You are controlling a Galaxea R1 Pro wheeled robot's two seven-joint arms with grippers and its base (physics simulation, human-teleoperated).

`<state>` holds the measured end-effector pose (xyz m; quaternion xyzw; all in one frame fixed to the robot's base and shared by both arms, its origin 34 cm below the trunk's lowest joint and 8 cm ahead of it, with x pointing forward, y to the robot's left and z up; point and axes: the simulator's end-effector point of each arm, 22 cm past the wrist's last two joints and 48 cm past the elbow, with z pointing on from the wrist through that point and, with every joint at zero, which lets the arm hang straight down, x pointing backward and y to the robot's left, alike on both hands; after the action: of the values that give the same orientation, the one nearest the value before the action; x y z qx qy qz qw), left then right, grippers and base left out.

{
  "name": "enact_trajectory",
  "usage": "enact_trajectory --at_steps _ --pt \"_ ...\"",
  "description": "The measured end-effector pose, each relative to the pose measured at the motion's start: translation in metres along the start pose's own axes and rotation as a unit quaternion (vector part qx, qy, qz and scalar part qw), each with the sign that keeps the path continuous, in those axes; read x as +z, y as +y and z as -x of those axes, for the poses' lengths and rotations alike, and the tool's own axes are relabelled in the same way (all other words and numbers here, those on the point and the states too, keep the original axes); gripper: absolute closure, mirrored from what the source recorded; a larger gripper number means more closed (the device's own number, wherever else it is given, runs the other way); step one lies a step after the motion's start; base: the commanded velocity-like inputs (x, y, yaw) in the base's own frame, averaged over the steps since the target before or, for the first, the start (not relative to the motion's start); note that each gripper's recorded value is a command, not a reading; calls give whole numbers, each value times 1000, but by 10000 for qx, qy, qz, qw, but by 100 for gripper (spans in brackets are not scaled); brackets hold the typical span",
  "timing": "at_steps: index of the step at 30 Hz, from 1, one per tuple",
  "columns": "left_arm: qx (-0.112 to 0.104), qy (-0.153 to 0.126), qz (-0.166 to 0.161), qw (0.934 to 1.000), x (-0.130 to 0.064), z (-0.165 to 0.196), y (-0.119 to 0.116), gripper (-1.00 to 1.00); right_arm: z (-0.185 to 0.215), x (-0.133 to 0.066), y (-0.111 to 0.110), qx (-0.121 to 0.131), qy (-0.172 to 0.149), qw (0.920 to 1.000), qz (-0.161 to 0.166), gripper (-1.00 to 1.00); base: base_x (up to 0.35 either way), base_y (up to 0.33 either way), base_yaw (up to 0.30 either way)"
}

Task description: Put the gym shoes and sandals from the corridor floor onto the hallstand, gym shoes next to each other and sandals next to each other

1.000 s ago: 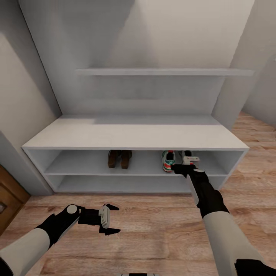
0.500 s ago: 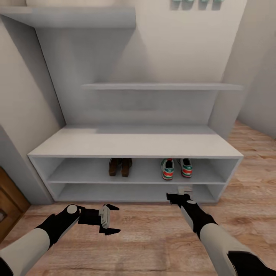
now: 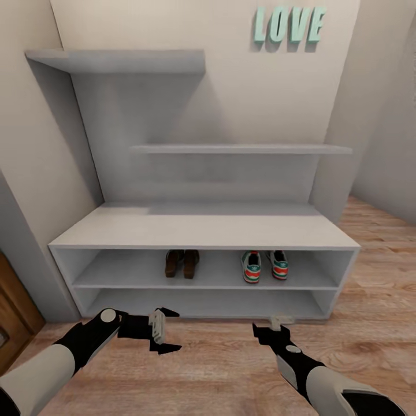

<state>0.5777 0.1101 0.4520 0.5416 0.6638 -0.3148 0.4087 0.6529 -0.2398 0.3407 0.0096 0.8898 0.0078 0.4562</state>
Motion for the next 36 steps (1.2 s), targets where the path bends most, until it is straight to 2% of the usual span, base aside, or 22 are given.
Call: enact_trajectory --at_steps 4,6,12,16,19,20,21,23,26,27,30,31,32,34,35,36 --pt "-73 76 78 9999 -6 -4 1 -100 0 -6 -1 -2 -47 10000 -7 -100 0 0 0" --pt "-289 190 111 9993 -7 -20 -1 -100 -5 -7 -2 -2 -25 10000 -10 -100 0 0 0" --pt "-724 425 188 9963 -7 -53 -9 -100 -15 -9 -1 0 38 10000 -5 -100 0 0 0" --pt "-912 526 278 9941 -11 -67 -9 -100 -20 -11 0 3 70 10000 3 -100 0 0 0" --pt "-1321 495 521 9886 -19 -82 -6 -100 -22 -11 1 4 87 10000 8 -100 0 0 0" --pt "-1612 375 719 9836 -24 -87 -1 -100 -25 -12 2 3 108 9999 12 -100 0 0 0" --pt "-2054 202 1039 9729 -34 -97 5 -100 -27 -12 3 3 124 9999 22 -100 0 0 0" --pt "-2360 50 1288 9632 -41 -102 12 -100 -29 -13 4 5 130 9999 26 -100 0 0 0" --pt "-2646 -123 1523 9522 -47 -108 15 -100 -30 -13 5 5 139 9999 29 -100 0 0 0" --pt "-2694 -132 1554 9503 -48 -110 14 -100 -30 -13 5 6 139 9999 29 -100 0 0 0" --pt "-2941 -1 1830 9381 -50 -137 3 -100 -30 -13 5 6 142 9999 30 -100 0 0 0" --pt "-3033 133 2098 9294 -53 -154 2 -100 -30 -13 5 6 143 9999 30 -100 0 0 0" --pt "-3068 164 2218 9254 -54 -159 3 -100 -30 -13 5 6 142 9999 28 -100 0 0 0" --pt "-3156 307 2595 9122 -53 -174 5 -100 -30 -13 5 6 143 9999 27 -100 0 0 0" --pt "-3189 328 2690 9082 -52 -177 4 -100 -30 -13 5 6 142 9999 26 -100 0 0 0" --pt "-3305 373 2966 8952 -48 -187 3 -100 -30 -13 4 6 143 9999 25 -100 0 0 0"
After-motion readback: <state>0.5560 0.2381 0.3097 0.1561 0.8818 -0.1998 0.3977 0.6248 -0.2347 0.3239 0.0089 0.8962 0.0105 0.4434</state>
